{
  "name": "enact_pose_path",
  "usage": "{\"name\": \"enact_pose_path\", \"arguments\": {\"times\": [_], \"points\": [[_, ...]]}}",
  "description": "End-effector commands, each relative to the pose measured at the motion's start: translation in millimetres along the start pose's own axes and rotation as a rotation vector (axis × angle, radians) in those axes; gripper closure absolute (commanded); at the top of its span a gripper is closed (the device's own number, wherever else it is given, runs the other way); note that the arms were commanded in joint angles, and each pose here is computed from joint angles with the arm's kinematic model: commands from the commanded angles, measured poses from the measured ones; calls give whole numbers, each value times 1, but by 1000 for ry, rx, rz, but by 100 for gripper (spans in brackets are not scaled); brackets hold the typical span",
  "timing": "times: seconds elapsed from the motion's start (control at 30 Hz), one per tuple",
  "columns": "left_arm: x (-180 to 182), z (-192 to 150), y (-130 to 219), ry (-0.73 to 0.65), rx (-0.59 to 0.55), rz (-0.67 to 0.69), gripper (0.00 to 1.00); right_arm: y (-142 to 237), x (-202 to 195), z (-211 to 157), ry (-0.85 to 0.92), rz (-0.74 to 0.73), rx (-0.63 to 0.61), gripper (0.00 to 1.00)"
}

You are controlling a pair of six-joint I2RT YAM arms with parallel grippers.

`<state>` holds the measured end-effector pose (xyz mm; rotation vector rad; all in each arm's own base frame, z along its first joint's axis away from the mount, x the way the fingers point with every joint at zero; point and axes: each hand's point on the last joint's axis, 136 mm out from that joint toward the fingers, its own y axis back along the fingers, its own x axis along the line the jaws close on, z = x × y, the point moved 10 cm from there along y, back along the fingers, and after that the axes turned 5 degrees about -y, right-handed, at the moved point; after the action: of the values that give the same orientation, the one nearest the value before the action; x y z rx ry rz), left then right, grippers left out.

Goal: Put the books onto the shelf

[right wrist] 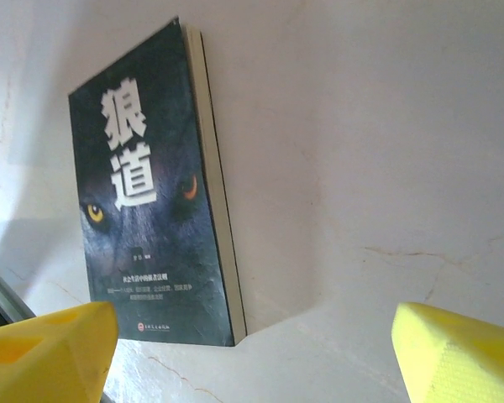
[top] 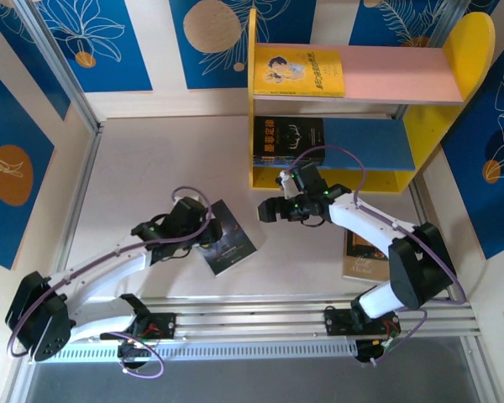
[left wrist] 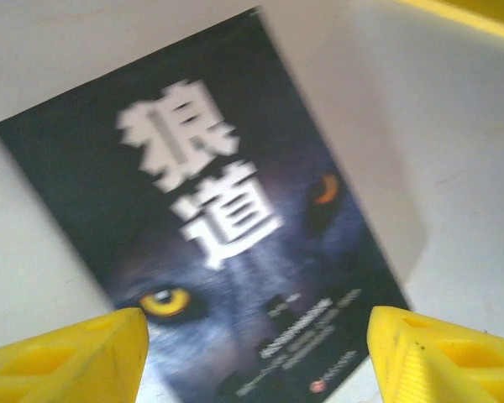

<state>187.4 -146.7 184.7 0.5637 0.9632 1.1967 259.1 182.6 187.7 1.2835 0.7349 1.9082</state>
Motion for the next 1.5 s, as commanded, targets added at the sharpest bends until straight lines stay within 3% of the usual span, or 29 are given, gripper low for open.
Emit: {"name": "enact_pose_path", "arguments": {"times": [0.0,0.2,0.8,1.47], "points": [[23,-19,-5,32,87,40,29,-9,12,4,35,39,21,15],[44,-34,-15,122,113,-3,28,-35,21,2,53,42,80,17],[45,-41,-35,180,139,-97,27,-96,38,-14,108,14,237,24],[52,-46,-54,217,162,-87,27,-86,65,-39,124,132,268,34]]}}
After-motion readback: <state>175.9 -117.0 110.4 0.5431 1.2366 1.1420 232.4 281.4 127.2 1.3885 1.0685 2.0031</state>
